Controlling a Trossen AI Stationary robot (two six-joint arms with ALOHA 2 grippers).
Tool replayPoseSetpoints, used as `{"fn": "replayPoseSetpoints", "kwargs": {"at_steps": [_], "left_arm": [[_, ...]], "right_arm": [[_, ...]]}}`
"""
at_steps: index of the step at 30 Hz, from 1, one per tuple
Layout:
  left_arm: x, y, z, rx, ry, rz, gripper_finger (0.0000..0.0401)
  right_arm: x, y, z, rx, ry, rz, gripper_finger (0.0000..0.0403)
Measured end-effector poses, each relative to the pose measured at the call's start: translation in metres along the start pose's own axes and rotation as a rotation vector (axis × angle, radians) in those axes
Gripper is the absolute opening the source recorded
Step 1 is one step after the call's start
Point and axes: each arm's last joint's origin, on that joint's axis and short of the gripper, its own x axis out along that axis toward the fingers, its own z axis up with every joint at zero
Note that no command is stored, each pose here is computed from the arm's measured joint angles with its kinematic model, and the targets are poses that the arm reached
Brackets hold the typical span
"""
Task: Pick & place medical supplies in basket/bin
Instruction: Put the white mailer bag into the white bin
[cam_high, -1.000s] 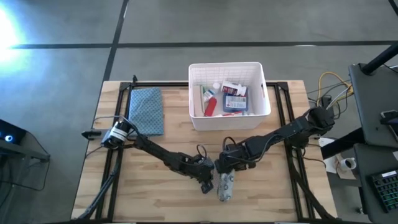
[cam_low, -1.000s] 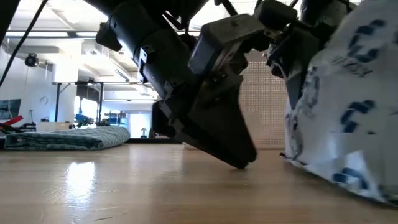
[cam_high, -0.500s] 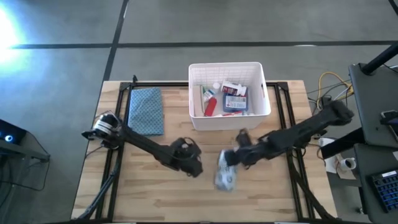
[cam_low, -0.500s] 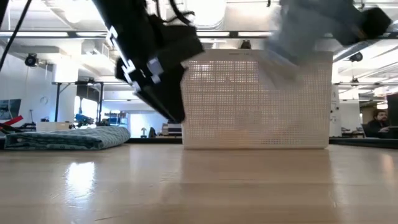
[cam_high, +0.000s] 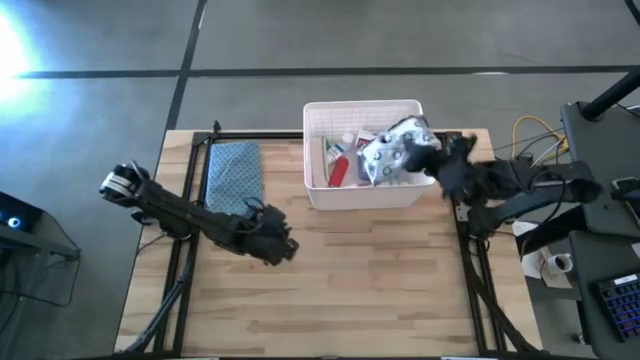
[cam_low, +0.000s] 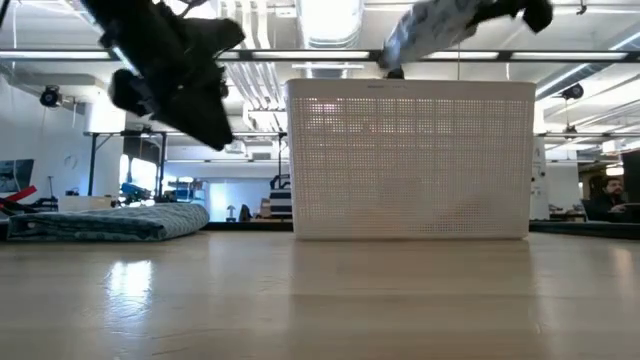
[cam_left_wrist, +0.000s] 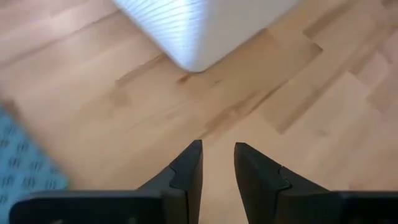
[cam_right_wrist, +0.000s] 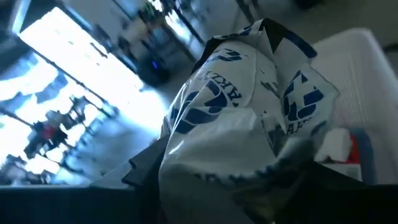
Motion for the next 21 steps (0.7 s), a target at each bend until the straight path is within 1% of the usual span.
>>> {"fn": "replayPoseSetpoints", "kwargs": {"at_steps": [4, 5, 7, 9, 11, 13, 16, 21], "left_arm": [[-0.003, 0.023, -0.009, -0.159, -0.006, -0.014, 0.0074], [-0.003, 0.028, -0.012, -0.196, -0.006, -0.016, 0.0074], [-0.004, 0.038, -0.016, -0.254, -0.006, -0.02, 0.0074], [-0.006, 0.046, -0.018, -0.293, -0.008, -0.026, 0.0074], [-0.008, 0.053, -0.02, -0.317, -0.007, -0.037, 0.0074], [-0.01, 0.058, -0.021, -0.332, -0.009, -0.05, 0.0074], [-0.013, 0.064, -0.021, -0.342, -0.013, -0.062, 0.0074], [-0.017, 0.067, -0.02, -0.355, -0.018, -0.08, 0.0074]], "right_arm": [[0.041, -0.009, 0.007, -0.051, 0.139, -0.084, 0.0233], [0.05, -0.013, 0.008, -0.067, 0.143, -0.117, 0.0241], [0.067, -0.02, 0.015, -0.067, 0.107, -0.189, 0.0255], [0.076, -0.024, 0.023, -0.02, 0.087, -0.231, 0.0265], [0.079, -0.023, 0.031, 0.058, 0.138, -0.206, 0.0272], [0.077, -0.02, 0.038, 0.076, 0.168, -0.167, 0.0277], [0.067, -0.011, 0.046, -0.027, 0.178, -0.098, 0.0282], [0.034, 0.011, 0.049, -0.265, 0.227, 0.095, 0.0281]]}}
